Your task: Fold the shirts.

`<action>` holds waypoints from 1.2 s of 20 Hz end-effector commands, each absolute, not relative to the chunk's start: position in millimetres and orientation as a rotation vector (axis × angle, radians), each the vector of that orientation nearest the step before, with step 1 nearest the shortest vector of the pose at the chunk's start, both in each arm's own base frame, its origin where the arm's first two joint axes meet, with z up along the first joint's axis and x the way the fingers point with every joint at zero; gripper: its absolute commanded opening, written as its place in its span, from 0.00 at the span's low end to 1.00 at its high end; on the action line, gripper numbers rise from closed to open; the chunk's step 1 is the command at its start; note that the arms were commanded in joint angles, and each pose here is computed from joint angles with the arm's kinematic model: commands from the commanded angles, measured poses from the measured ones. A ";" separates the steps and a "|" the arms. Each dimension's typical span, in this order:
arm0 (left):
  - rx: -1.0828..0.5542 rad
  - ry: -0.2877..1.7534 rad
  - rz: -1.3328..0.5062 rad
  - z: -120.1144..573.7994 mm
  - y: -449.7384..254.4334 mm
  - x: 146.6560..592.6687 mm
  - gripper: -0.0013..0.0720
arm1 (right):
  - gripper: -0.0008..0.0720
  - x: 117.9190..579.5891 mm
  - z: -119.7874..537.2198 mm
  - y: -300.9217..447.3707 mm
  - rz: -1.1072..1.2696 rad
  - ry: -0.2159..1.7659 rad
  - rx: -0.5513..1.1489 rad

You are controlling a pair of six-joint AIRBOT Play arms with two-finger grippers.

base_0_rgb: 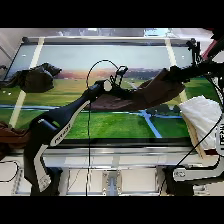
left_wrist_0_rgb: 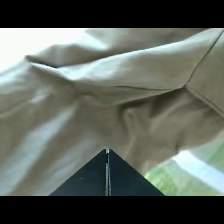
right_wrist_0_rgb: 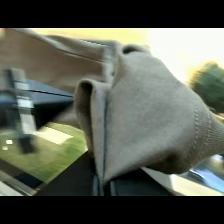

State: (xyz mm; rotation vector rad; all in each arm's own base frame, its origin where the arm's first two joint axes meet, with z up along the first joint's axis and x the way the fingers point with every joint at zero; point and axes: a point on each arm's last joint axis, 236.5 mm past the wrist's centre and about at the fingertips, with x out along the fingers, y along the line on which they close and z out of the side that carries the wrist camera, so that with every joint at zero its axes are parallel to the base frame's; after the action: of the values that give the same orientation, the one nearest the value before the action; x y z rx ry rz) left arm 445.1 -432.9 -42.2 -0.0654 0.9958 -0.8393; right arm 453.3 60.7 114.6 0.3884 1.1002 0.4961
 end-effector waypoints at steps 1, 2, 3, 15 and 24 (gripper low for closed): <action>-0.078 1.093 -0.849 -65.6 -437.3 431.9 0.04 | 0.04 459.8 126.9 97.7 0.570 1.051 0.403; -0.070 1.113 -0.845 -71.4 -435.1 429.6 0.04 | 0.04 460.6 127.9 107.9 0.584 1.044 0.392; -0.053 1.118 -0.839 -75.4 -432.6 429.6 0.04 | 0.04 460.1 128.5 118.2 0.601 1.041 0.381; 0.194 1.082 -0.624 -28.6 -330.2 493.9 0.04 | 0.04 438.6 139.4 228.8 0.762 1.034 0.356; 0.194 0.833 -0.121 180.2 -106.9 528.5 0.04 | 0.05 487.7 81.1 411.7 0.737 0.830 0.666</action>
State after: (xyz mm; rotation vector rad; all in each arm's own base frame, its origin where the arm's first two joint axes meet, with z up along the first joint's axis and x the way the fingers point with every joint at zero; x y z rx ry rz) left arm 540.9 -159.5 133.4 0.2048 0.8725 -0.2347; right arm 475.0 356.6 104.3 0.5134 0.8915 0.7798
